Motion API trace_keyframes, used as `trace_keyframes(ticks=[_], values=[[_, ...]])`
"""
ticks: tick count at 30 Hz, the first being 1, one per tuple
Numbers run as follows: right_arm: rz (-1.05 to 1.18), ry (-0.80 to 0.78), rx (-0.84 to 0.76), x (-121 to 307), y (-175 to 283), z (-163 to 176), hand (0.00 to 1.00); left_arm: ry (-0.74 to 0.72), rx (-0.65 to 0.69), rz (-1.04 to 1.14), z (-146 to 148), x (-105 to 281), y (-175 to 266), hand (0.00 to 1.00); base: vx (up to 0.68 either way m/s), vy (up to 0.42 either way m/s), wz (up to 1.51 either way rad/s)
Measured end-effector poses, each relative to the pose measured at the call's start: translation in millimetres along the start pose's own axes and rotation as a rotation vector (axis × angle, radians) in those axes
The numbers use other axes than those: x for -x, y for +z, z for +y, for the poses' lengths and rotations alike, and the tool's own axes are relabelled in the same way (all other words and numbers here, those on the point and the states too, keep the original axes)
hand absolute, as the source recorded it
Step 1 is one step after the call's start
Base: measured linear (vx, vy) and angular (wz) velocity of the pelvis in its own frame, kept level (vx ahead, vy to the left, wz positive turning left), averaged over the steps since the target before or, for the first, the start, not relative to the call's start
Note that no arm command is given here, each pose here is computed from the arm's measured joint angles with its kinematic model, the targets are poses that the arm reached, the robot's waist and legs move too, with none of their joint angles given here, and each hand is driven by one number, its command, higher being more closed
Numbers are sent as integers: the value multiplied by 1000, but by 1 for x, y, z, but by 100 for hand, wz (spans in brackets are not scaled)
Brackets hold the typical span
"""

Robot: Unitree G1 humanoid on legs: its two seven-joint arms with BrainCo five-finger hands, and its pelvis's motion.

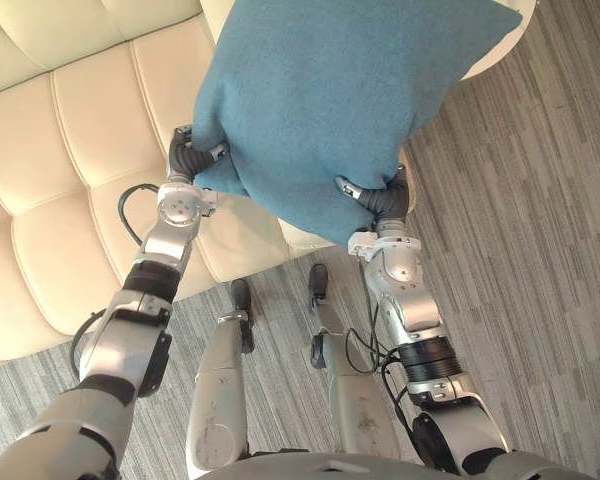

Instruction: Pick up cushions and gather them together orderly.

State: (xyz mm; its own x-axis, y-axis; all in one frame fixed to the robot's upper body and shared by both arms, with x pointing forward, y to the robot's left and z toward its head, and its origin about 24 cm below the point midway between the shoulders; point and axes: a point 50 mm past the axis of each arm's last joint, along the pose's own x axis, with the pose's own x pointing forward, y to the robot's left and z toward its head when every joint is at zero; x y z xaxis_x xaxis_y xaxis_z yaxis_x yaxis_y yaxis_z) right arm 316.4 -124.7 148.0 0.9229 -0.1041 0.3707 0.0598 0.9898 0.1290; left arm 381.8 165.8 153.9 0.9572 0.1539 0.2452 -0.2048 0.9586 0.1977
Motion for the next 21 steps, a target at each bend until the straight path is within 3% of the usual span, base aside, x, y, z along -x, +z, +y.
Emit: trace_keyframes(ticks=[9,21], values=[[166,-53,-10,59,-35,-23,100,30,267,158,-16,100,-59,100,54,-57,-2],[296,-2,60,114,-52,-35,100,46,337,290,-4,185,-81,100,85,-38,27]])
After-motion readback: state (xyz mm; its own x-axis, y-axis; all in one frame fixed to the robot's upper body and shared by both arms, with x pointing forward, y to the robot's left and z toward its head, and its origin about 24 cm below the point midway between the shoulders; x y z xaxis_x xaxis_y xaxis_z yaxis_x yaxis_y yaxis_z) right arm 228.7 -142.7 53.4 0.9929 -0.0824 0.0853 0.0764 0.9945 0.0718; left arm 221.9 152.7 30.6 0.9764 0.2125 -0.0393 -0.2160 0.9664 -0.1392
